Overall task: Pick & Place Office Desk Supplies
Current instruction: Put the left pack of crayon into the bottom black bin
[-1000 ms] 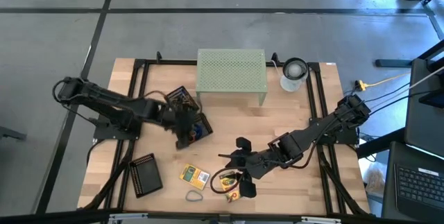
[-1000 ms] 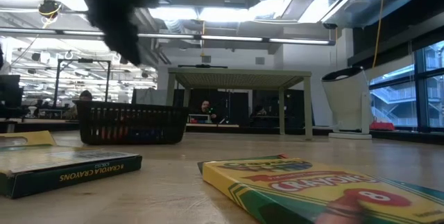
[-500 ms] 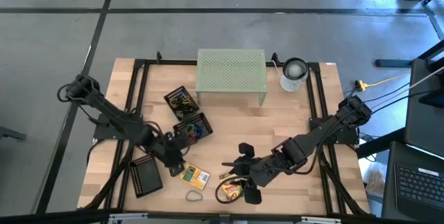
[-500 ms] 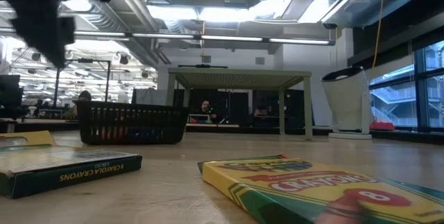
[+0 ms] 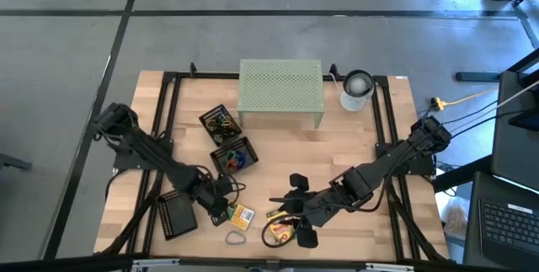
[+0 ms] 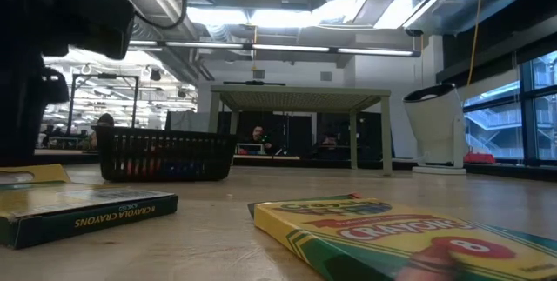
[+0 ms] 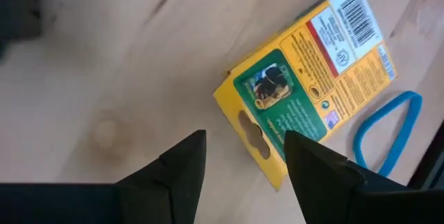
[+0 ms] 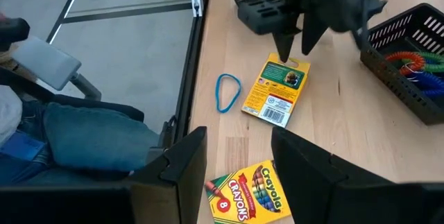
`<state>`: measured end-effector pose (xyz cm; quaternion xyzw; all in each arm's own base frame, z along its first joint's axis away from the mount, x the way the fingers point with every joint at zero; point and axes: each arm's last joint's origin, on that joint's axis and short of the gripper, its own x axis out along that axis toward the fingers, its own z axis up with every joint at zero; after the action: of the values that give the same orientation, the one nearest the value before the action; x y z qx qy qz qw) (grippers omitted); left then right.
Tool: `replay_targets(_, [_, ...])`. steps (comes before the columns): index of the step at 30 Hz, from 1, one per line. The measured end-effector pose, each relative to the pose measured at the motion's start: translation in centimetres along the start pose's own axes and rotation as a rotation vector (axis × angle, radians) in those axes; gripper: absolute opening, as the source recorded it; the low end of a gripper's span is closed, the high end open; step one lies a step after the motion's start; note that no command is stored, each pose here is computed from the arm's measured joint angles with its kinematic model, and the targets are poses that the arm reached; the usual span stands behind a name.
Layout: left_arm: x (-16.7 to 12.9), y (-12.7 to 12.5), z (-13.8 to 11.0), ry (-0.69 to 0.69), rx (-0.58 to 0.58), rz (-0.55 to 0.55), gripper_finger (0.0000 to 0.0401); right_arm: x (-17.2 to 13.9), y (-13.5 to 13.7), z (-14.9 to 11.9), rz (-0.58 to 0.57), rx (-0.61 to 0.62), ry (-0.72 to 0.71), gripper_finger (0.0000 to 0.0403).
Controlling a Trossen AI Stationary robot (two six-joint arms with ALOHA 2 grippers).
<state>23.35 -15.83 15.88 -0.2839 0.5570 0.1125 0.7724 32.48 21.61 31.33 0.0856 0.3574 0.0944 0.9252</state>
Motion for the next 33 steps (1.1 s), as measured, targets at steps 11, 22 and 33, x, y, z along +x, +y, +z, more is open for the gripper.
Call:
replay_targets(11, [2.1,-0.6,-0.1,0.023,0.049,-0.032,0.0177,0.0,0.0,0.0,0.0,-0.004,0.0,0.0165])
replay_targets(22, [2.4,-0.8,-0.1,0.039,0.112,-0.055,0.0062,0.0,0.0,0.0,0.0,-0.008,0.0,0.0165])
replay_targets(33, [2.1,-0.6,0.3,0.076,0.115,-0.078,0.0003,0.0,0.0,0.0,0.0,-0.009,0.0,0.0165])
